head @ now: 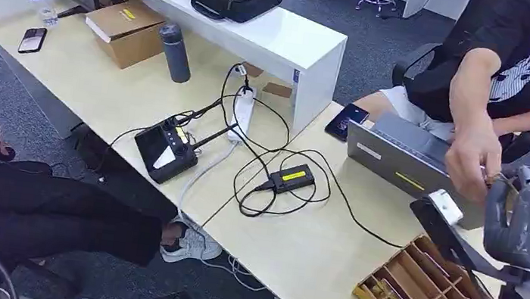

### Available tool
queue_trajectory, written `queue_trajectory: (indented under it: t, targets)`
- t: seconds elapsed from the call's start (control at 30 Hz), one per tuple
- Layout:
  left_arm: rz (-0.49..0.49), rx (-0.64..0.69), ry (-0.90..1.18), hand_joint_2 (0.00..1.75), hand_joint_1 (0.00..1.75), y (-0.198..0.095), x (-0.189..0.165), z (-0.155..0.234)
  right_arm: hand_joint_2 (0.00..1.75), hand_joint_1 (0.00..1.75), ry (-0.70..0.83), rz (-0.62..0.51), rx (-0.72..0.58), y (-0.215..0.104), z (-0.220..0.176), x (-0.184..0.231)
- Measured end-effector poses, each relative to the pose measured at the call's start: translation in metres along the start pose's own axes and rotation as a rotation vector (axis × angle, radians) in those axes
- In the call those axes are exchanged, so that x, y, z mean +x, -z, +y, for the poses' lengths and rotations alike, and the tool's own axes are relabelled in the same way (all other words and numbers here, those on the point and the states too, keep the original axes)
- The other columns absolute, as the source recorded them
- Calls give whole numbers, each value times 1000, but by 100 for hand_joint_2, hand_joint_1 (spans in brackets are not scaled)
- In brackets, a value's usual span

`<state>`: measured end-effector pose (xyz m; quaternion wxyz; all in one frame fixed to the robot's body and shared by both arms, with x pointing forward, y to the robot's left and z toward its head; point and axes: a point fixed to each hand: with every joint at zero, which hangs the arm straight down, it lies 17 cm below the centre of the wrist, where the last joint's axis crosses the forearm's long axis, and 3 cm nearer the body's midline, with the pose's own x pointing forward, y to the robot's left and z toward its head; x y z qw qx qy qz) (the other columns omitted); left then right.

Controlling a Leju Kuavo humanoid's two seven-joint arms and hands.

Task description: Pass the card to the sensor for recognition and then transmit it.

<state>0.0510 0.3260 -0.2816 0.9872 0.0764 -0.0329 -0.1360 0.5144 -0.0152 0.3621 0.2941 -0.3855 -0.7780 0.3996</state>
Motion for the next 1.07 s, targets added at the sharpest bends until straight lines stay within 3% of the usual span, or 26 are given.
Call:
queue_trajectory:
  t: [0.2,0.23,0.27,0.47,0.63,0.83,1.07]
  targets:
    - [-1,0,4,175,0,0,0,0,175,175,10,-5,22,3,8,6]
    - [-1,-1,5,175,0,0,0,0,175,51,29,-15,32,3,10,10]
    - [-1,-1,5,175,0,0,0,0,175,0,59,-27,47,3,14,14]
    - [-4,-6,8,175,0,0,1,-1,175,0,418,-60,169,-6,43,31]
    - [0,-6,-14,175,0,0,1,0,175,0,665,-22,134,-22,47,11]
    - [17,-11,-83,175,0,0,-4,-6,175,0,961,-19,-20,-90,18,6]
    - [24,-14,-135,175,0,-1,-5,-15,175,0,1133,-4,-120,-159,-2,-1]
